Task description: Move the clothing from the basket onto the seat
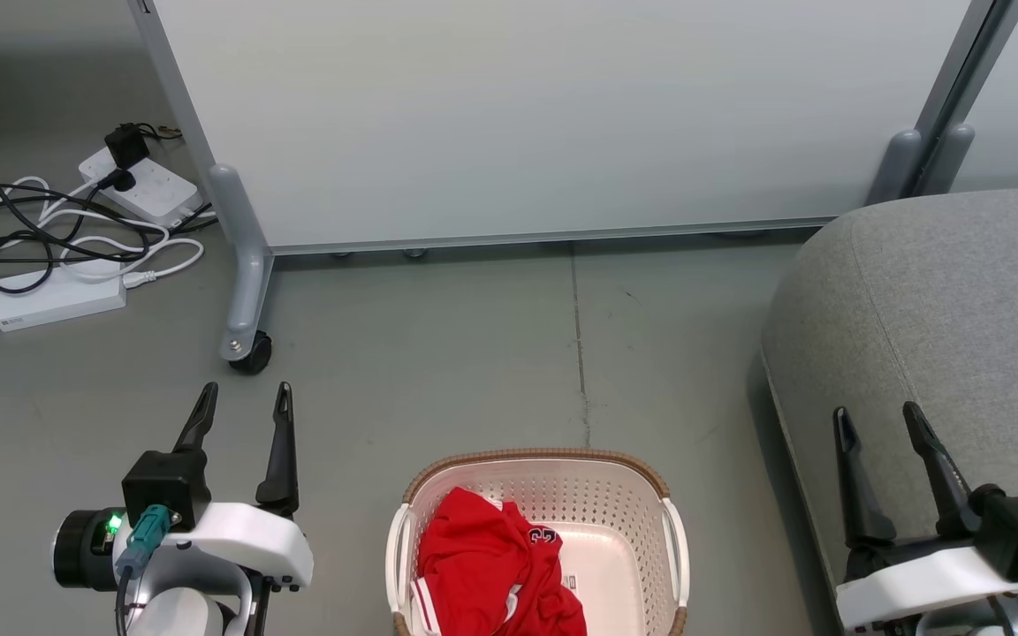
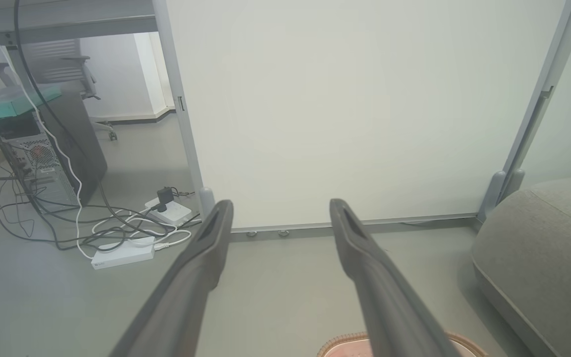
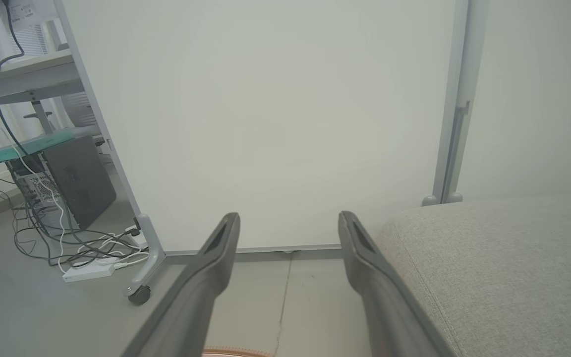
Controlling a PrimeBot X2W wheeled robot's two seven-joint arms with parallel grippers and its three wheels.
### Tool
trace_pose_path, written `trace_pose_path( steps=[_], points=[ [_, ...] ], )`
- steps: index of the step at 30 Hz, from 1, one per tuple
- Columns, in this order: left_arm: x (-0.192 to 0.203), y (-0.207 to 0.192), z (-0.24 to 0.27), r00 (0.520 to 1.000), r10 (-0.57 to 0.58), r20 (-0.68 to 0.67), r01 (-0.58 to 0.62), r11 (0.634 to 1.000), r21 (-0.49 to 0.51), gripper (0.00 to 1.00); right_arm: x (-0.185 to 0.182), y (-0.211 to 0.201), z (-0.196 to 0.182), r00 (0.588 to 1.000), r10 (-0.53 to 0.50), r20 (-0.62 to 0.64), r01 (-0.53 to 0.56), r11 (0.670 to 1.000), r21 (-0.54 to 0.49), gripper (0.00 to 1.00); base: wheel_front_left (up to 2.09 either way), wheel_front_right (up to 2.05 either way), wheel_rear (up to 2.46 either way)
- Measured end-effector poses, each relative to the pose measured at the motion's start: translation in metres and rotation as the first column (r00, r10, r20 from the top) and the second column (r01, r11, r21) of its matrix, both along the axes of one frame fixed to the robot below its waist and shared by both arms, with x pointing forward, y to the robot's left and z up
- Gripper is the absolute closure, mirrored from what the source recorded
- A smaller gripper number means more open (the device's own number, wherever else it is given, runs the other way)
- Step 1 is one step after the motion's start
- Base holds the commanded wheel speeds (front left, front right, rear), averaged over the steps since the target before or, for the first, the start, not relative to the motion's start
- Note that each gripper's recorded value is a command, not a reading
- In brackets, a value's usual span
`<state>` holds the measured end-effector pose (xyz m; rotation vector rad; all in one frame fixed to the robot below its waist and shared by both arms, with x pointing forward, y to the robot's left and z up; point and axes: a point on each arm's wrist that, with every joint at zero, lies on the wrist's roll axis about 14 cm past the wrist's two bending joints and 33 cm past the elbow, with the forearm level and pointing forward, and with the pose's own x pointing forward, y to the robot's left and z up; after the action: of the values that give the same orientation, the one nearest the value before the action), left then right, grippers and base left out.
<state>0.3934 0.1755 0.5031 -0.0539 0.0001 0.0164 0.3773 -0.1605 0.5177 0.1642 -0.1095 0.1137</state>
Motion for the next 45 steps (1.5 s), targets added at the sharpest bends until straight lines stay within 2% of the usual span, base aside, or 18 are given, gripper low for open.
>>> trace_pose_path(
  steps=[13,30,45],
  points=[
    [-0.01,-0.006,-0.007,0.999,-0.017,-0.042,0.017,1.0,-0.002,0.0,0.003,-0.01,-0.025,0.996,-0.036,-0.076,0.036,0.999,0.0,0.0,0.0,0.0,0.0],
    [-0.016,-0.002,-0.015,0.996,0.004,-0.085,-0.007,0.999,-0.036,0.0,0.008,-0.005,-0.026,0.997,-0.024,-0.079,0.024,1.0,0.0,0.0,0.0,0.0,0.0],
    [-0.018,-0.001,-0.02,0.995,0.005,-0.103,-0.008,1.0,-0.02,0.0,0.009,-0.004,-0.026,0.997,-0.021,-0.08,0.021,1.0,0.002,0.0,0.0,0.0,0.0]
  ],
)
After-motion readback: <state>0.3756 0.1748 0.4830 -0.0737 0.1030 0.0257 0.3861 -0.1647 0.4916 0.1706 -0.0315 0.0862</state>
